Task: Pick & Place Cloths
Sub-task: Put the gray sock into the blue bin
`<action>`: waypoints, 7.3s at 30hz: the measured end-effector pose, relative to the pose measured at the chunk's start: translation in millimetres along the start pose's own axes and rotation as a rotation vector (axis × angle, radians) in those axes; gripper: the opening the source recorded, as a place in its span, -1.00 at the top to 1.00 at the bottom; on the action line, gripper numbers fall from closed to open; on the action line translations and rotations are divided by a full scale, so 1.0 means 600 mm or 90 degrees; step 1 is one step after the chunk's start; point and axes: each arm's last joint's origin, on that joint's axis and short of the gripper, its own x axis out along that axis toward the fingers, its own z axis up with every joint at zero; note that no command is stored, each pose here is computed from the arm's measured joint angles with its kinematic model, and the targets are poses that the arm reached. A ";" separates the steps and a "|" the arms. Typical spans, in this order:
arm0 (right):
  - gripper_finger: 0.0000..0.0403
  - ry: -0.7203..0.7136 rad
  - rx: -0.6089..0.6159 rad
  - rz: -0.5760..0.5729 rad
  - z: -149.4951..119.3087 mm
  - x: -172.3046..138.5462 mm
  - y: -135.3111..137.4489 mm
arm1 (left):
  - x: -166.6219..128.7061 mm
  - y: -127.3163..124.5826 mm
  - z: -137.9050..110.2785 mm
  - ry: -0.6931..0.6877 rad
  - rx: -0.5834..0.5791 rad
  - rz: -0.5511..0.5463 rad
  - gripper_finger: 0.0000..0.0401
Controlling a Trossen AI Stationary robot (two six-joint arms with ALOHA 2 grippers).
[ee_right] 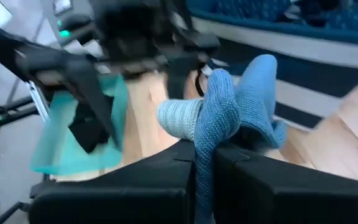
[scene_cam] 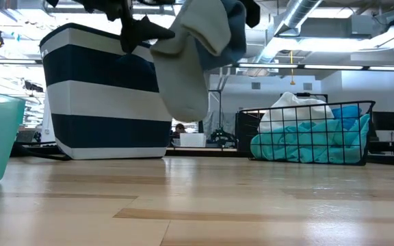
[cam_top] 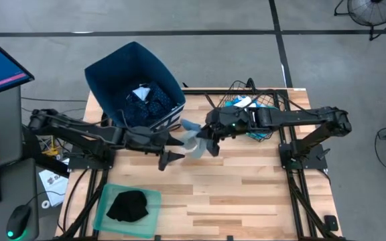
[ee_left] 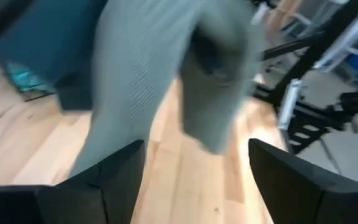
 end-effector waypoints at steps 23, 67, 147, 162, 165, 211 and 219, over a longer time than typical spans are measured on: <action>0.97 0.005 -0.001 0.017 -0.006 -0.002 0.017 | -0.068 -0.042 0.019 -0.110 0.093 0.062 -0.34; 0.79 0.022 -0.007 0.026 -0.016 0.003 0.030 | -0.171 -0.097 0.051 -0.284 -0.023 -0.026 1.00; 0.66 0.042 -0.014 0.012 -0.040 0.004 0.049 | -0.024 -0.063 0.006 -0.192 -0.004 0.119 1.00; 0.05 0.069 -0.014 0.001 -0.049 0.005 0.045 | -0.161 -0.087 0.040 -0.268 -0.014 0.080 1.00; -0.01 0.086 -0.009 -0.007 -0.053 0.005 0.043 | -0.186 -0.100 0.016 -0.184 -0.035 -0.013 1.00; -0.19 0.206 -0.037 -0.056 -0.109 0.097 0.040 | -0.151 -0.198 -0.270 0.605 -0.099 -0.046 0.48; -0.19 0.258 -0.083 -0.075 -0.147 0.165 0.030 | -0.171 -0.208 -0.284 0.695 -0.192 -0.024 0.26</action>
